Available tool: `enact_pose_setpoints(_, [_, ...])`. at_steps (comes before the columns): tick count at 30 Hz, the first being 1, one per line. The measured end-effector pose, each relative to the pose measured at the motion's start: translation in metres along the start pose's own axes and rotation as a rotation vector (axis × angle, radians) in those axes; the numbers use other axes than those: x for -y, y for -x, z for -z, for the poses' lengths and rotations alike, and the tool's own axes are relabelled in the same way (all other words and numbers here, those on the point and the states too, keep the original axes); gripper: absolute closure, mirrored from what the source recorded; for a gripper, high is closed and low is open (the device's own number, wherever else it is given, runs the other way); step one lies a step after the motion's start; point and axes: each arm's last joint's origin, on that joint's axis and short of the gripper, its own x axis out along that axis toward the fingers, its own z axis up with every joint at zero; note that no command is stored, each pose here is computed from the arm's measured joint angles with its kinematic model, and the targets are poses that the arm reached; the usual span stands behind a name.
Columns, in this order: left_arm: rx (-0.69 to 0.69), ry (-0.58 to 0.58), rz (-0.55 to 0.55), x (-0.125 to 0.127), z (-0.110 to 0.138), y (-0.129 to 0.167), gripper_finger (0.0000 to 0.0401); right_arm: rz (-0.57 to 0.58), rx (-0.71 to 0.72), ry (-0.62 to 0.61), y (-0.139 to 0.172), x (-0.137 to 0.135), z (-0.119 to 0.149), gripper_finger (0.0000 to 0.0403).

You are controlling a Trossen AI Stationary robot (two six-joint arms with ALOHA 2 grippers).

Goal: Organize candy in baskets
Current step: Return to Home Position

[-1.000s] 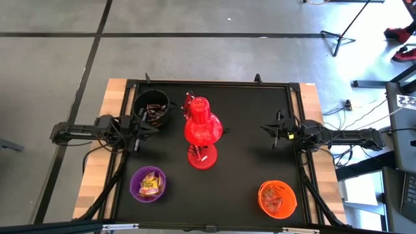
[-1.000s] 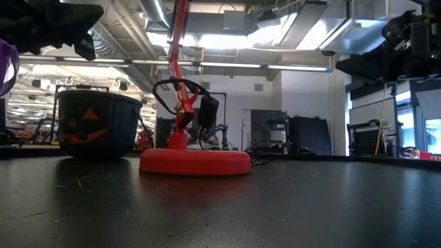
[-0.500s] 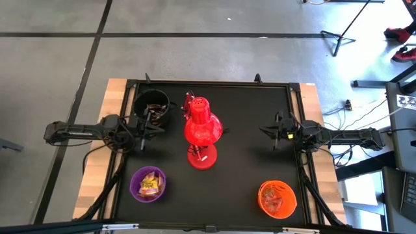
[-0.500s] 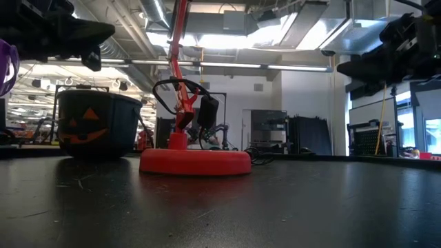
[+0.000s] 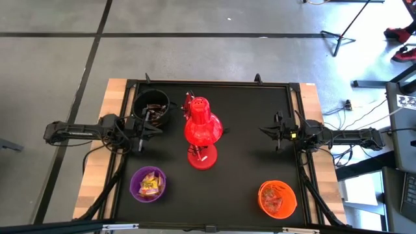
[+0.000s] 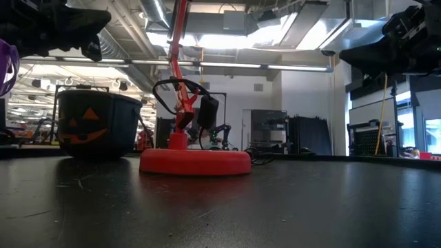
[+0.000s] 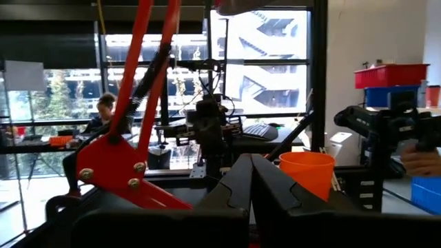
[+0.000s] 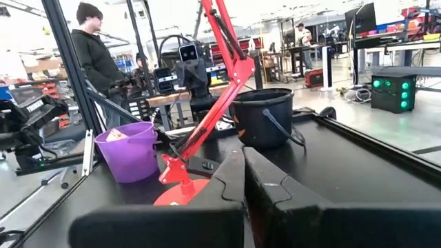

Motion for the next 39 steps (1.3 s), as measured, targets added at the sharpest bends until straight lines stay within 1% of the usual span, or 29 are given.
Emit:
enact_pose_setpoints(4, [-0.006,0.001,-0.032,-0.001,0.001,0.0,0.0401,-0.007,-0.003,-0.026,0.0,0.0,0.0,0.0403])
enact_pose_setpoints(9, [-0.005,0.037,-0.041,-0.001,0.001,0.0,0.0401,0.0,-0.035,-0.079,0.0,0.0,0.003,0.0399])
enact_pose_setpoints(25, [-0.005,0.026,-0.042,-0.001,0.001,0.0,0.0401,0.034,-0.208,-0.067,0.002,0.003,0.02,0.0398])
enact_pose_setpoints(32, [-0.005,0.026,-0.042,-0.001,0.001,0.0,0.0401,0.043,-0.256,-0.064,0.003,0.004,0.025,0.0398])
enact_pose_setpoints(39, [-0.005,0.026,-0.042,-0.001,0.001,0.0,0.0401,0.044,-0.259,-0.063,0.003,0.004,0.025,0.0398])
